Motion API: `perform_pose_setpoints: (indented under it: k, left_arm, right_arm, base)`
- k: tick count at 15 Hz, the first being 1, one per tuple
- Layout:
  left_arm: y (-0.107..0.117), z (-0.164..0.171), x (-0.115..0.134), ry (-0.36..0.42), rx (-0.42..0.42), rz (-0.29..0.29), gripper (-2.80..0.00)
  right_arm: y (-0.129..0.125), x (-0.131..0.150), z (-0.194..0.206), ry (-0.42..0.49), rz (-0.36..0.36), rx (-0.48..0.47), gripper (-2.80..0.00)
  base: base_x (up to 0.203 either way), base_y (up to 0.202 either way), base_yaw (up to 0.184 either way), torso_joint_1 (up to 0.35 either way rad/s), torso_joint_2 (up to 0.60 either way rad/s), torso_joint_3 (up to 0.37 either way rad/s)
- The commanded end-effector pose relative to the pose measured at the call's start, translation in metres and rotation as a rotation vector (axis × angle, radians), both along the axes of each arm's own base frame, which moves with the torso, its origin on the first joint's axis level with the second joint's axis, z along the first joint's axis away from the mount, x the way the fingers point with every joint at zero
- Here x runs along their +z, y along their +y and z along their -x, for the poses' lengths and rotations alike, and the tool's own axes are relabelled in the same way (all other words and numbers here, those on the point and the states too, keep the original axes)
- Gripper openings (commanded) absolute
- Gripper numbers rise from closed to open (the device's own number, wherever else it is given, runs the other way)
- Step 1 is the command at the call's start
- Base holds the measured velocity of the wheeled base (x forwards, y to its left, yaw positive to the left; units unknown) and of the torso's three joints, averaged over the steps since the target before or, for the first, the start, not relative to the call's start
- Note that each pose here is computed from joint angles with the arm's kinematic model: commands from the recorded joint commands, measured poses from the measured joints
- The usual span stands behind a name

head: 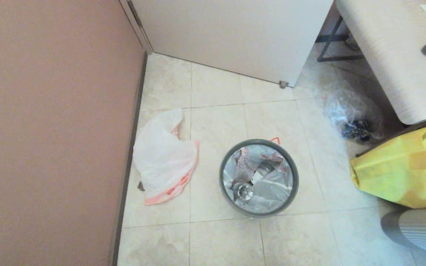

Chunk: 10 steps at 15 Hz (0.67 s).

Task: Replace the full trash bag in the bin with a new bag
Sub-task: Place the trash can ring on the floor

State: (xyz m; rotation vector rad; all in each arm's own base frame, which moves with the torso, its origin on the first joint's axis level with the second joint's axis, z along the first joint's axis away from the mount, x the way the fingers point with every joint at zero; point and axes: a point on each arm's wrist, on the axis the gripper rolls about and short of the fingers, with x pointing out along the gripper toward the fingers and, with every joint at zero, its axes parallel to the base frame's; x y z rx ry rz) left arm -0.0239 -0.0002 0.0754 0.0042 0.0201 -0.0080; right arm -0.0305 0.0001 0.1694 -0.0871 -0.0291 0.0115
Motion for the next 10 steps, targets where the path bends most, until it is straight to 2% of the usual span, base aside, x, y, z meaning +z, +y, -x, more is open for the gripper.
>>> perform_pose_setpoints:
  k: [1,4,8,10]
  left_arm:
    - [0.0,0.0,0.0,0.001,0.0,-0.002,0.0]
    - [0.0,0.0,0.0,0.001,0.0,0.0,0.0]
    - [0.0,0.0,0.0,0.001,0.0,0.0,0.0]
    - [0.0,0.0,0.0,0.001,0.0,-0.001,0.0]
  right_arm:
    - [0.0,0.019,-0.021,0.089,0.017,-0.001,-2.8]
    - [0.0,0.053,-0.062,0.192,0.047,-0.024,-2.8]
    - [-0.001,0.098,-0.128,0.261,0.077,-0.046,-2.8]
    - [0.001,0.106,-0.157,0.3,0.088,-0.032,-2.8]
  base:
    - [0.0,0.0,0.0,0.0,0.0,0.0]
    - [0.0,0.0,0.0,0.0,0.0,0.0]
    - [0.0,0.0,0.0,0.0,0.0,0.0]
    - [0.0,0.0,0.0,0.0,0.0,0.0]
